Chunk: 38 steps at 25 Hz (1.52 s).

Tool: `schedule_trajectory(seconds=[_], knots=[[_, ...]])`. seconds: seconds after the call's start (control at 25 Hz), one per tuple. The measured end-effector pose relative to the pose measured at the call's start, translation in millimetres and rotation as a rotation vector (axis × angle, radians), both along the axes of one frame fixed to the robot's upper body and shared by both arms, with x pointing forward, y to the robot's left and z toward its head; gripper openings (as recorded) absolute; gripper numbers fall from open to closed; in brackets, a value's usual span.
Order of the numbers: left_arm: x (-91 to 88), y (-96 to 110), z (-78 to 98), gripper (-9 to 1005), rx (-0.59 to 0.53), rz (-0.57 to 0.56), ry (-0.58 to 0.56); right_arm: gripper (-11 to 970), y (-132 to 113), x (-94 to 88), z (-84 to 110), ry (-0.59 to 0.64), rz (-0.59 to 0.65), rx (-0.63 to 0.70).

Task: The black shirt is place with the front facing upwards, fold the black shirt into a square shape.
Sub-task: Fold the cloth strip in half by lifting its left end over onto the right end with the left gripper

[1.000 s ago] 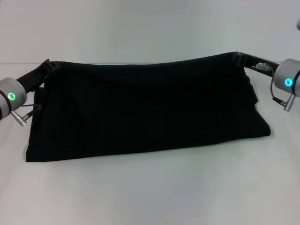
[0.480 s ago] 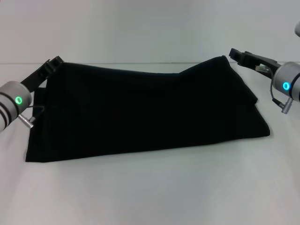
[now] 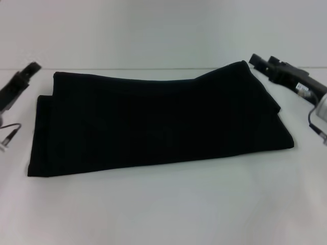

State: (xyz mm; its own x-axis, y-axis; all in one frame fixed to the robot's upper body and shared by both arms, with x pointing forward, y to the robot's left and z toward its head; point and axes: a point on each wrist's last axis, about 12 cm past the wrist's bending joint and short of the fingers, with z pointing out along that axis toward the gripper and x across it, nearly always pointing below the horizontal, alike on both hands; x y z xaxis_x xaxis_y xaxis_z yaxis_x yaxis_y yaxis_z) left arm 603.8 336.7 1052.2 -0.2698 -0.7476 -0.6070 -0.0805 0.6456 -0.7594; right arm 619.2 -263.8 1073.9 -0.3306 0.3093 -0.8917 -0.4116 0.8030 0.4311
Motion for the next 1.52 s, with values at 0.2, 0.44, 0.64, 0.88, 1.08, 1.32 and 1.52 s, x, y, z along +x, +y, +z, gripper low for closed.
schedule_trajectory(seconds=[0.2, 0.44, 0.64, 0.88, 1.08, 1.32, 1.52], knots=[[-32.4, 15, 1.9, 728, -0.123, -0.109, -0.100, 694, 8, -35.2, -8.0, -0.162, 0.281, -0.189], [-86.3, 34, 0.4, 826, -0.298, -0.281, -0.071, 693, 16, -66.9, -22.8, -0.206, 0.482, -0.274], [-107.7, 36, -6.4, 813, -0.366, -0.339, 0.038, 693, 23, -82.2, -27.5, -0.254, 0.566, -0.283], [-128.1, 51, -18.0, 813, -0.416, -0.308, 0.226, 693, 26, -84.1, -36.8, -0.210, 0.566, -0.312], [-131.8, 70, -13.0, 813, -0.399, -0.293, 0.371, 694, 25, -83.1, -38.8, -0.198, 0.554, -0.325], [-120.3, 67, -11.6, 813, -0.391, -0.307, 0.442, 692, 26, -81.4, -41.9, -0.180, 0.554, -0.351], [-112.9, 62, -13.3, 813, -0.377, -0.324, 0.479, 691, 31, -84.1, -43.8, -0.177, 0.609, -0.367]])
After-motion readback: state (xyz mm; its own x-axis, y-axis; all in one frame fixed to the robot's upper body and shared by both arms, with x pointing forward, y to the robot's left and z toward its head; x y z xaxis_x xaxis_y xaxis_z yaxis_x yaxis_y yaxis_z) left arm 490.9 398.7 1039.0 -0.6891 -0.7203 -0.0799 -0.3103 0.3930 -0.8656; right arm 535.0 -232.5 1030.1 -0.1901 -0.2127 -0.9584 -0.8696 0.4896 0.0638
